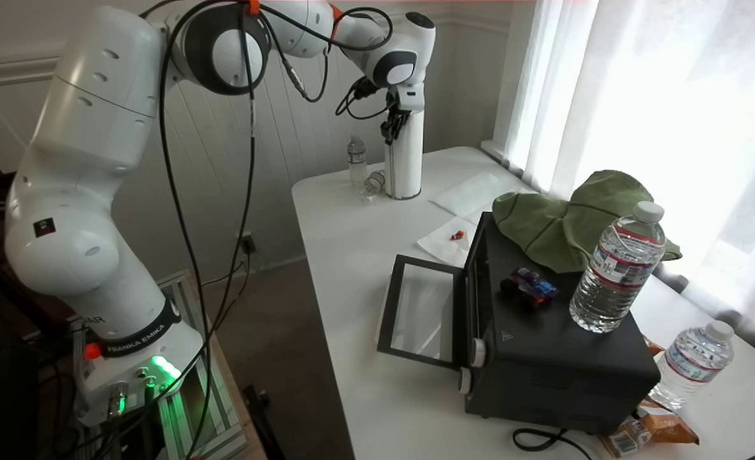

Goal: Pick up the kitchen paper roll rack and move it to the left side of the table

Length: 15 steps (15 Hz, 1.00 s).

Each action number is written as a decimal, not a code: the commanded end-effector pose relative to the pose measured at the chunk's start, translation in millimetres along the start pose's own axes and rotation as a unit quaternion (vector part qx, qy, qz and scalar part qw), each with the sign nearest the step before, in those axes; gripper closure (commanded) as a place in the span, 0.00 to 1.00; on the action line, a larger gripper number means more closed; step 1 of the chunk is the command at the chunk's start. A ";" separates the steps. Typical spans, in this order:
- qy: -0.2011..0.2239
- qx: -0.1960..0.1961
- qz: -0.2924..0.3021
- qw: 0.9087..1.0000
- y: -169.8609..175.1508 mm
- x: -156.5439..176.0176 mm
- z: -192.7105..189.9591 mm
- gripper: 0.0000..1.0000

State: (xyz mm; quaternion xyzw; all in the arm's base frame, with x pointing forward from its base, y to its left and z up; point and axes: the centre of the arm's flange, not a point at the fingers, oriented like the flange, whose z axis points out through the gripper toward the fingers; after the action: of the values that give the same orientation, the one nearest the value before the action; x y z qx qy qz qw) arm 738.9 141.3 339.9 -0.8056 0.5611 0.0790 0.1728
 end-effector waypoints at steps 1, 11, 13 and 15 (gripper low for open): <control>-0.007 0.018 0.003 1.000 -12.8 -1.1 -9.3 0.33; 0.010 0.046 0.017 0.999 3.3 21.0 -53.2 0.00; 0.009 0.045 0.022 0.999 11.5 24.8 -68.1 0.00; 0.014 0.044 0.025 0.999 23.3 28.0 -87.7 0.00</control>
State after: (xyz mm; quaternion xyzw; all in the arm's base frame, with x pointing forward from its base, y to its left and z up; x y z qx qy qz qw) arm 750.8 93.8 385.5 -0.7883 0.5817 0.0415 0.1960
